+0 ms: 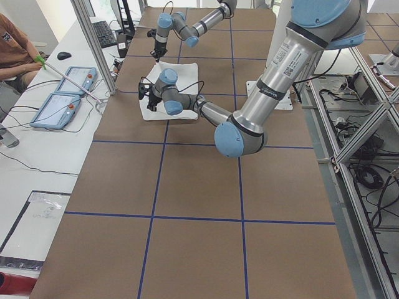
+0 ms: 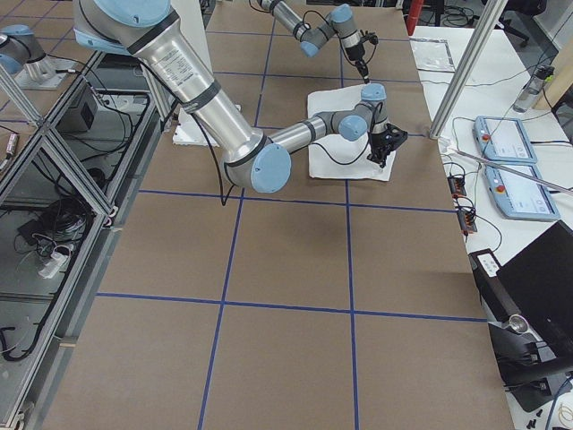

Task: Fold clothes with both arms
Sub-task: 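Release the folded hem and raise both grippers above the collar edge, then lower the right gripper to the folded shirt's side edge and grasp it, then rotate the shirt with the right gripper while the left gripper grasps its opposite corner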

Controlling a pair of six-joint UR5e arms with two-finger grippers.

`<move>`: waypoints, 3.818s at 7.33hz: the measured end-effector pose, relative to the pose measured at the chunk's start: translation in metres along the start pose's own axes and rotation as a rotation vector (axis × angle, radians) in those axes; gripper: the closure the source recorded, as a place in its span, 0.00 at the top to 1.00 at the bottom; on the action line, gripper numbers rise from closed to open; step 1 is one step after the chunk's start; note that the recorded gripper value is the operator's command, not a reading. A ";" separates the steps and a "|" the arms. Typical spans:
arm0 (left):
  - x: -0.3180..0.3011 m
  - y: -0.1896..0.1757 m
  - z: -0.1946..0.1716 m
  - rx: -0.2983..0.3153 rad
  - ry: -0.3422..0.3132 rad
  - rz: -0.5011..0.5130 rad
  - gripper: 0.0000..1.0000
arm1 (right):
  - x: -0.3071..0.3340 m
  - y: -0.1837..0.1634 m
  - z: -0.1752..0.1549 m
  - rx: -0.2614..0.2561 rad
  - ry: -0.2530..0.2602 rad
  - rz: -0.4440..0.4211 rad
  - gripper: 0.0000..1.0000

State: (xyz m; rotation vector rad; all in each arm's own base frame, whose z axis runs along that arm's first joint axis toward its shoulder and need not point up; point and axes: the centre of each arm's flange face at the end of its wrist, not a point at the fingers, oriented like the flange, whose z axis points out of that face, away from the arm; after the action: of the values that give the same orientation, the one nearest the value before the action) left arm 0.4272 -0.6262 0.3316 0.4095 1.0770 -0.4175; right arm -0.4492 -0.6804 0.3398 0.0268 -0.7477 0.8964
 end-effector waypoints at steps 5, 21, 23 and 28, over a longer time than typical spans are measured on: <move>-0.013 0.001 0.012 0.016 -0.007 0.001 0.44 | -0.001 -0.012 -0.006 0.000 -0.017 0.009 0.63; -0.019 0.004 0.008 0.019 0.012 0.074 0.59 | 0.219 0.135 -0.036 -0.175 -0.082 0.129 0.01; -0.020 0.004 0.008 0.019 0.009 0.072 0.60 | 0.218 0.137 -0.037 -0.180 -0.082 0.169 0.00; -0.021 0.011 -0.008 0.011 0.036 0.074 0.60 | 0.238 0.137 -0.090 -0.208 -0.092 0.185 0.00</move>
State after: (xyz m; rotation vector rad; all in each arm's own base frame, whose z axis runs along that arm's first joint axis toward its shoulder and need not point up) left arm 0.4184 -0.6101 0.3487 0.4668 1.0909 -0.3516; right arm -0.4016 -0.3975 0.3768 -0.1891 -0.9377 0.9932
